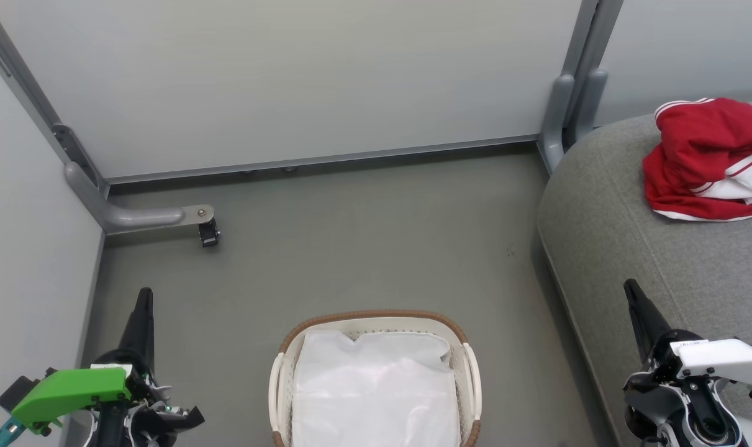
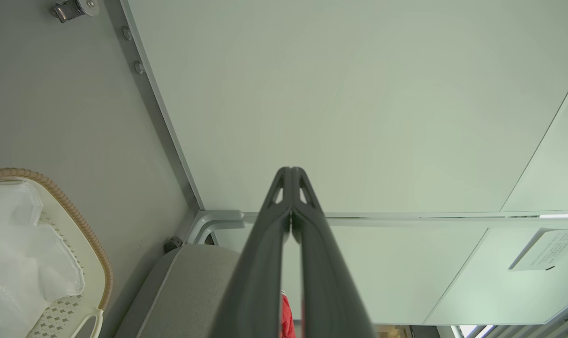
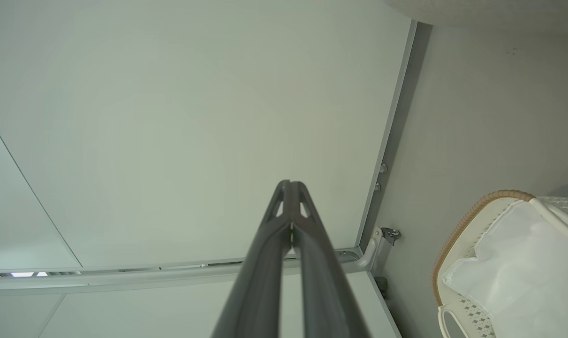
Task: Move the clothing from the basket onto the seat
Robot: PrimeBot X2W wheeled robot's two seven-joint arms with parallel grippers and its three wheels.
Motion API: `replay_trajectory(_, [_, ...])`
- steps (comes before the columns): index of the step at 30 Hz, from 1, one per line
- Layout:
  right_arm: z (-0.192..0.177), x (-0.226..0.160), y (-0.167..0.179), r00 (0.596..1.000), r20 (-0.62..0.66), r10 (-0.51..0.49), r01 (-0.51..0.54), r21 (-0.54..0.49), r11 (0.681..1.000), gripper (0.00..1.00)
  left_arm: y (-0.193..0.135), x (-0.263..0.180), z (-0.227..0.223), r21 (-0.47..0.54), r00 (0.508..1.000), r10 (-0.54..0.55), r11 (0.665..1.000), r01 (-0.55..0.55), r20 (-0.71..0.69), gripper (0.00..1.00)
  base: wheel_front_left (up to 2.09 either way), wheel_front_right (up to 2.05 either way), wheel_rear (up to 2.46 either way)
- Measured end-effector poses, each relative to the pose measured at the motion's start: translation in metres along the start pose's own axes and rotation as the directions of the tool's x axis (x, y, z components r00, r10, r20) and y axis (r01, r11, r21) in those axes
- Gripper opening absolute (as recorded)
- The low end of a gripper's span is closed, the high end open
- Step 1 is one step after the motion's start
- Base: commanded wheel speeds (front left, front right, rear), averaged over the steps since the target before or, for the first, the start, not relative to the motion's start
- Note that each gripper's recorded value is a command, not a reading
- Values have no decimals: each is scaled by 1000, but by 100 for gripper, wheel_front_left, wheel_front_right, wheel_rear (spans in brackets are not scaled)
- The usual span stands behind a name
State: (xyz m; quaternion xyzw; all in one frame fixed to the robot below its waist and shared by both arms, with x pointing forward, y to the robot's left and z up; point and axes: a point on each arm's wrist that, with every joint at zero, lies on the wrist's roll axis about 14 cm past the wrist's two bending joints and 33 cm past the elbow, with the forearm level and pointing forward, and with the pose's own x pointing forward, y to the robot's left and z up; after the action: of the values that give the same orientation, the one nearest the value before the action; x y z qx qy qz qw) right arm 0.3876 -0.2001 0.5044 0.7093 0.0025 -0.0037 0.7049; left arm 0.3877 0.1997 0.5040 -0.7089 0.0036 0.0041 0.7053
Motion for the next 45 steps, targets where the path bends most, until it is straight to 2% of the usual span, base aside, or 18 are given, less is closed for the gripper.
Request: replay_trajectory(45, [0, 0, 0, 1000, -3, 0, 0, 1, 1000, 0, 0, 0, 0, 0, 1000, 0, 1000, 0, 0, 0, 0, 0, 0])
